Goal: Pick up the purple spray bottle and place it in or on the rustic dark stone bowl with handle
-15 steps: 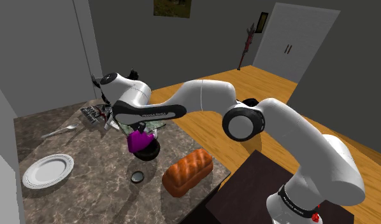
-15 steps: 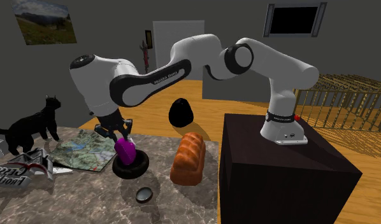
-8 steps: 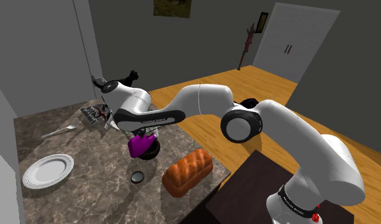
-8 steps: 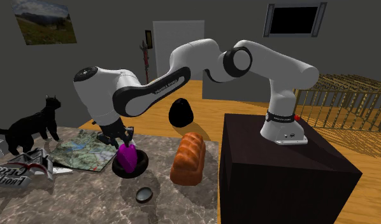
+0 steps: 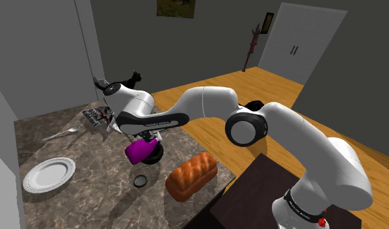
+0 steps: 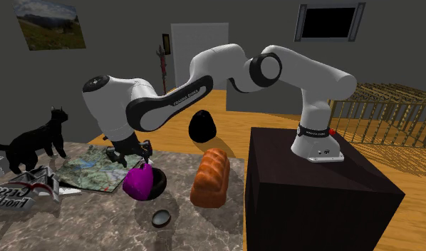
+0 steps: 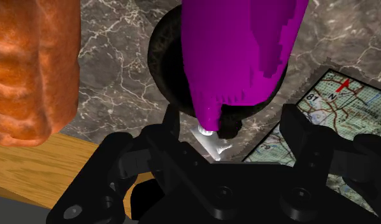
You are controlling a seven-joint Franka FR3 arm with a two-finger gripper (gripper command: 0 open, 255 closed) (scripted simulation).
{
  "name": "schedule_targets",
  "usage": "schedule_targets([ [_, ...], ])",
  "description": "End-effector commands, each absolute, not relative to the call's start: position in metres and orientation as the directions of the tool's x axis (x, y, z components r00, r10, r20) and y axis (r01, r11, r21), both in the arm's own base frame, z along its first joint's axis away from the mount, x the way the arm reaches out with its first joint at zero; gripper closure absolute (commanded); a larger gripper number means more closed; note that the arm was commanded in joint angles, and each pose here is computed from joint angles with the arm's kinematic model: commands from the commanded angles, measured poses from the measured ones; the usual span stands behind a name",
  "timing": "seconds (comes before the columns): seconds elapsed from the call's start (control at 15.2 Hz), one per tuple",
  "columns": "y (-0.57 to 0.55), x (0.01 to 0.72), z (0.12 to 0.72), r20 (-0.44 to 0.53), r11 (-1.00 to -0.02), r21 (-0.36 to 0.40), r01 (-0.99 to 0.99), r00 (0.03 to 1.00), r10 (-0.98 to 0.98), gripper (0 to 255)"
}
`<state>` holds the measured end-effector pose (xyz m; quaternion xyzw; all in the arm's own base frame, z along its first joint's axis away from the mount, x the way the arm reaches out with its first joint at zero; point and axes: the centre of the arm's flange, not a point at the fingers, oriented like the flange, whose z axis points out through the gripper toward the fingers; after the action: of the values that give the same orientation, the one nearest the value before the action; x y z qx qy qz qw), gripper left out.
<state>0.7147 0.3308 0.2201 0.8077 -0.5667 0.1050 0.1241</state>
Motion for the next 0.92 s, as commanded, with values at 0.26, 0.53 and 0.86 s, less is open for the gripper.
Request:
schedule_targets([
  [0.26, 0.335, 0.714, 0.233, 0.310, -0.327, 0.081, -0.942, 0.336, -0.889, 0],
  [0.53, 0.342, 0.715, 0.257, 0.311, -0.326, 0.082, -0.942, 0.335, -0.889, 0],
  [0.86, 0.342, 0.714, 0.258, 0.311, -0.326, 0.081, -0.942, 0.335, -0.889, 0],
])
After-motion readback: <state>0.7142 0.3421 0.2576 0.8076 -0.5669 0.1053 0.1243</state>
